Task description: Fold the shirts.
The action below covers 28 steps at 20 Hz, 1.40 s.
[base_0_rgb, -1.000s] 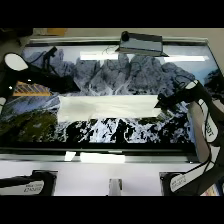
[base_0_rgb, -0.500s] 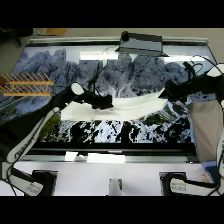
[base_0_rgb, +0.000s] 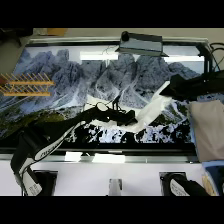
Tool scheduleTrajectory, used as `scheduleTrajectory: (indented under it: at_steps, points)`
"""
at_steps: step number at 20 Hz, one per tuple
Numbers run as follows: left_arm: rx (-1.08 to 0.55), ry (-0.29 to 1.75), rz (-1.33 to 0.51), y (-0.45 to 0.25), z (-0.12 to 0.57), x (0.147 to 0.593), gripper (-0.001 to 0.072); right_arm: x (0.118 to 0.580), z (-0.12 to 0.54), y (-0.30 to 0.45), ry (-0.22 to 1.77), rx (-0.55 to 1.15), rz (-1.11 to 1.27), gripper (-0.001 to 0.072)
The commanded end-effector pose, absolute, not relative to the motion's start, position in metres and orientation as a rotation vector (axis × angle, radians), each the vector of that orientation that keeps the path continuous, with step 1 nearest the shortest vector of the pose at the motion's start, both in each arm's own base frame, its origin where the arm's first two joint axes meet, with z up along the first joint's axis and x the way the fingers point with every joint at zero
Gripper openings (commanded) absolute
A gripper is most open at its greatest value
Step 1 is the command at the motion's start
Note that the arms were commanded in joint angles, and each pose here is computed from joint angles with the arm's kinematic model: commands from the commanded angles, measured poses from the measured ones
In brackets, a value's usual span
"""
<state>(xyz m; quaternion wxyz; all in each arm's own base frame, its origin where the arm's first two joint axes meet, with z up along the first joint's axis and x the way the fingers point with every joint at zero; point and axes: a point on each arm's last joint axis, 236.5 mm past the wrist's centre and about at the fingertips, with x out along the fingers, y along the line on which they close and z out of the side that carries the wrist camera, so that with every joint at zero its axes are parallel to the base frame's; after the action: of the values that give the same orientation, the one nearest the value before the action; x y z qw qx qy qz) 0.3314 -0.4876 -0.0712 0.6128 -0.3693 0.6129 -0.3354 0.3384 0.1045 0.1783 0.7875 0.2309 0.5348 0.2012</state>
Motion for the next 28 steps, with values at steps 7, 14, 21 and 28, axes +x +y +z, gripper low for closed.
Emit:
scheduleTrajectory:
  at_steps: [7,14,21,28]
  points:
    - [-0.664,0.859,-0.844,-0.374,0.125,0.426,0.0032,0.358,0.156,0.160,1.157,0.483,0.513,0.0026]
    - [-0.601,0.382,-0.803,-0.222,0.333,0.398,0.0033,0.402,0.095,0.340,1.057,0.558,0.709,0.0027]
    - [-0.546,0.204,-0.764,-0.175,0.400,0.348,0.0033,0.393,0.038,0.392,1.194,0.697,0.744,0.0679]
    - [-0.486,0.246,-0.750,-0.174,0.385,0.349,0.0034,0.377,0.002,0.158,1.516,0.335,0.391,0.0657]
